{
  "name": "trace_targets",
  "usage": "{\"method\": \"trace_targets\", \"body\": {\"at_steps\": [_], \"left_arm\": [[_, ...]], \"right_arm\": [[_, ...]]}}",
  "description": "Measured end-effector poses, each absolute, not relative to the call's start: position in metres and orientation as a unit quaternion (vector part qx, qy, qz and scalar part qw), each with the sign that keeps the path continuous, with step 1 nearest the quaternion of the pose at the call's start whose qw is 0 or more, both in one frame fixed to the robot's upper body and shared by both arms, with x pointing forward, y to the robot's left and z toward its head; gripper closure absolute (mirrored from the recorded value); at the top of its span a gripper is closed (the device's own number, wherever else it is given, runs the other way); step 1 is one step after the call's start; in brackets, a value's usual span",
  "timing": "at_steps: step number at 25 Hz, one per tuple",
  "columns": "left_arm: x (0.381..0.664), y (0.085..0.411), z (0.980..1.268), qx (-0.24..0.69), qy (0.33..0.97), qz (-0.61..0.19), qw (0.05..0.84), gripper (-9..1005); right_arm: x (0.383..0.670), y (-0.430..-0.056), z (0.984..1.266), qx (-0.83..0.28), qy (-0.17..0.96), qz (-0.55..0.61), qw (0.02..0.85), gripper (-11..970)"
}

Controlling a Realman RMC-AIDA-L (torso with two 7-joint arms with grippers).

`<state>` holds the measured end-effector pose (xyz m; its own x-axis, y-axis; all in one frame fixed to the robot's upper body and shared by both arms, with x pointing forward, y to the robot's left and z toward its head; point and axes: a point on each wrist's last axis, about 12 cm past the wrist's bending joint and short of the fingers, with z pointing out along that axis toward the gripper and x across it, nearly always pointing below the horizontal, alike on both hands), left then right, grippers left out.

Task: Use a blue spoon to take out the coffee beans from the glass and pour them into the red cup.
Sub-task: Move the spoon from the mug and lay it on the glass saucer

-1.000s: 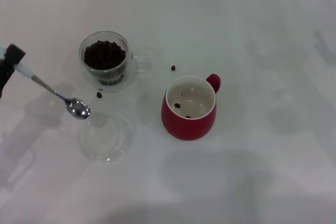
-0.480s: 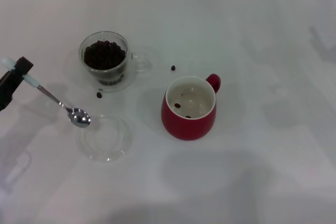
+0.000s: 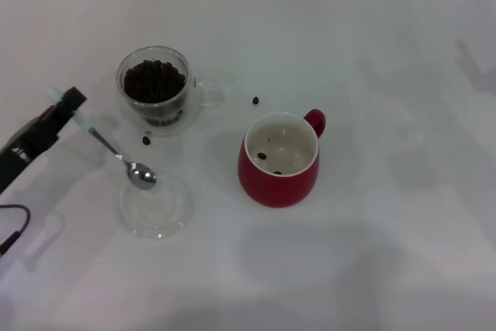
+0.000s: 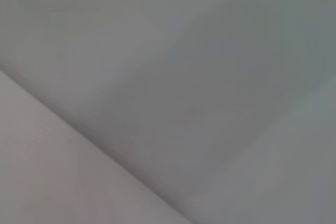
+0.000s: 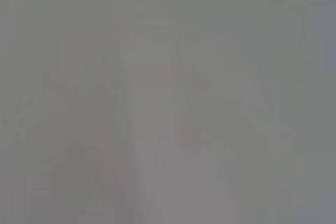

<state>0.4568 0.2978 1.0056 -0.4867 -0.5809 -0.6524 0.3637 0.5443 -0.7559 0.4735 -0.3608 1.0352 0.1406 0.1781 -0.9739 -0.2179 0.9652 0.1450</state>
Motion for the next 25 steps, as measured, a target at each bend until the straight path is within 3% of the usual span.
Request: {"method": "trace_targets", "body": {"at_steps": [25], "left_arm": [[0.463, 0.276, 0.988, -0.081, 0.768, -0.460, 0.439, 860]], "right_arm": [[0.472, -0.367, 1.036, -0.012, 0.644, 0.122, 0.755, 131]]}}
